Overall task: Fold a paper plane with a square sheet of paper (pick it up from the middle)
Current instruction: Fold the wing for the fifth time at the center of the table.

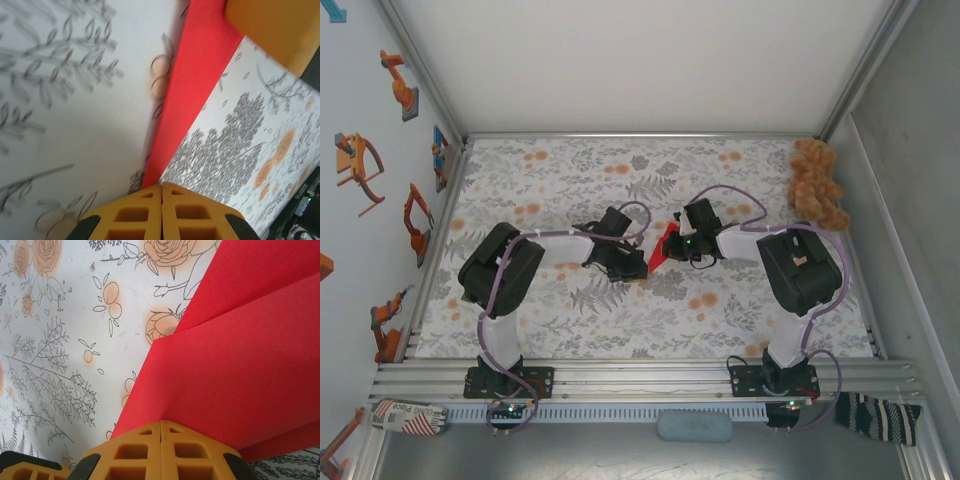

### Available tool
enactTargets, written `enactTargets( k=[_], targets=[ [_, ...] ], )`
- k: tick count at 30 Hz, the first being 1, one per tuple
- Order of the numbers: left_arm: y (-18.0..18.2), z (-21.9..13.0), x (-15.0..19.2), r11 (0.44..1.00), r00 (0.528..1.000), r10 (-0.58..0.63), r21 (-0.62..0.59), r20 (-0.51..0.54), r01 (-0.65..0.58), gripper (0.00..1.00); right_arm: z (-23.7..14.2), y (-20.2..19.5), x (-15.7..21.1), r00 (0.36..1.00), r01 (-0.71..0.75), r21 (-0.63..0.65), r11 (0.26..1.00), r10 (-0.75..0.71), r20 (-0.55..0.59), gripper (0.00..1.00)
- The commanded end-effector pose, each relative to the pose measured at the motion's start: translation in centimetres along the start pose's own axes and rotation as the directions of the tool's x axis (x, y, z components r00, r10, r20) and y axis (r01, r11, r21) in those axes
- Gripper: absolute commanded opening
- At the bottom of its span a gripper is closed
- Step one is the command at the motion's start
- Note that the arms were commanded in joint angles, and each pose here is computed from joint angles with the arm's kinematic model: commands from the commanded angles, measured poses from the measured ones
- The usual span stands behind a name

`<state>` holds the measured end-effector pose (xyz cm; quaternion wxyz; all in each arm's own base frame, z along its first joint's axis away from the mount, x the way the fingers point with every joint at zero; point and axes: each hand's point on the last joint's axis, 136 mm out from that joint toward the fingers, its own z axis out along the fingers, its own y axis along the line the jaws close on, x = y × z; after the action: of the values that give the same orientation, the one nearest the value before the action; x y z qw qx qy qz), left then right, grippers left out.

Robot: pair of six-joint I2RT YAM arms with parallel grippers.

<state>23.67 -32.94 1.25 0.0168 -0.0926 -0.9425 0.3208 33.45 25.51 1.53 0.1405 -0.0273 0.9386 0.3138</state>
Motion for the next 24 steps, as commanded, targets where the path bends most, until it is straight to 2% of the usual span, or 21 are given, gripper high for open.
enactTargets(
  k=[1,8,15,19,22,24],
  targets=[
    [2.6,-0.9,2.6,0.992,0.995,-0.076,-0.107,-0.058,0.069,0.09,1.3,-5.8,4.4,0.990,-0.046,0.212,0.976,0.073,-0.123,0.04],
    [-2.4,-3.8,-0.7,0.998,0.998,0.035,0.052,0.061,-0.038,0.09,1.1,-5.1,4.1,0.991,-0.046,0.184,0.982,0.068,-0.114,0.04],
    [-4.3,-3.6,-2.8,0.986,0.996,0.024,0.164,0.085,-0.038,0.09,1.1,-4.7,4.0,0.992,-0.053,0.165,0.985,0.071,-0.108,0.04],
    [-2.2,-4.5,-1.8,0.998,0.995,0.029,0.050,0.092,-0.034,0.10,0.9,-4.7,4.0,0.992,-0.052,0.168,0.984,0.070,-0.104,0.04],
    [0.8,-5.6,0.0,0.994,0.997,0.044,-0.104,0.070,-0.037,0.11,0.8,-4.6,3.9,0.992,-0.050,0.166,0.985,0.068,-0.102,0.04],
    [1.7,-6.5,0.6,0.987,0.996,0.053,-0.158,0.076,-0.040,0.12,0.8,-4.5,3.9,0.993,-0.049,0.164,0.985,0.066,-0.103,0.04]
  ],
)
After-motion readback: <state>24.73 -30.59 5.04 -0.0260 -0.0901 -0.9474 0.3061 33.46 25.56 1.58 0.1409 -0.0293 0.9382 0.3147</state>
